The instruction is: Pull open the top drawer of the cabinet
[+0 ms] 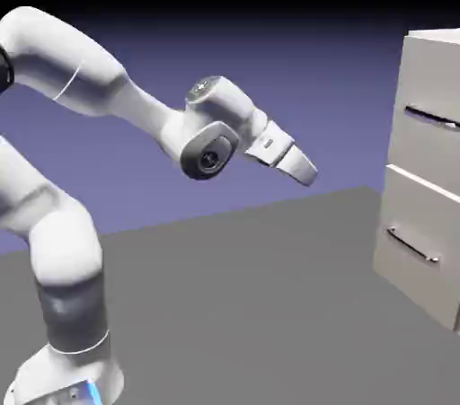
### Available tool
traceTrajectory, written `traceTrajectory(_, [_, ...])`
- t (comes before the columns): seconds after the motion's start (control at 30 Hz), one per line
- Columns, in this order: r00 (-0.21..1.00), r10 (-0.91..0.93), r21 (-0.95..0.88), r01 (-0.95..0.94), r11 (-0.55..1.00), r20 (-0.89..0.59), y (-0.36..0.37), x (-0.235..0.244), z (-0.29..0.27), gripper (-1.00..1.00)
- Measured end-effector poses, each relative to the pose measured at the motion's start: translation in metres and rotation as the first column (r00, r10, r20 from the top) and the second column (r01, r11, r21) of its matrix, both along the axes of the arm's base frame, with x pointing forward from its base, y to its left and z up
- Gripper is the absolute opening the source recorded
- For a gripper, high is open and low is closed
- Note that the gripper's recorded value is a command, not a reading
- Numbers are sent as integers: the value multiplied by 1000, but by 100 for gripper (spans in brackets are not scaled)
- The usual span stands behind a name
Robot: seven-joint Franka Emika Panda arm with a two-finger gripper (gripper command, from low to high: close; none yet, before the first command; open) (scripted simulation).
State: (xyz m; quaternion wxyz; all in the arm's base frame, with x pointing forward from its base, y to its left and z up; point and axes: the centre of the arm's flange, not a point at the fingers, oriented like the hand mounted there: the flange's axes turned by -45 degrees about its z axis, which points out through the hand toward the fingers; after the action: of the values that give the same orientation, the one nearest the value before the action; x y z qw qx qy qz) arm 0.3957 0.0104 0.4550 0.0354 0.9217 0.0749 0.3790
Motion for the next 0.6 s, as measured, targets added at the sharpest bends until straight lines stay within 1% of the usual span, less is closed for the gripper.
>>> traceTrajectory(0.1, [984, 166, -213, -176, 961, -65, 14, 15, -11, 0])
traceTrajectory(0.23, [910, 359, -434, -415, 799, -208, 32, 35, -29, 0])
traceTrajectory(0.3, [850, 437, -510, -526, 680, -294, 40, 43, -40, 0])
traceTrajectory(0.4, [735, 524, -577, -670, 467, -430, 51, 55, -58, 0])
traceTrajectory(0.5, [598, 571, -592, -774, 226, -563, 62, 66, -75, 0])
traceTrajectory(0.6, [448, 578, -562, -827, -23, -682, 71, 75, -93, 0])
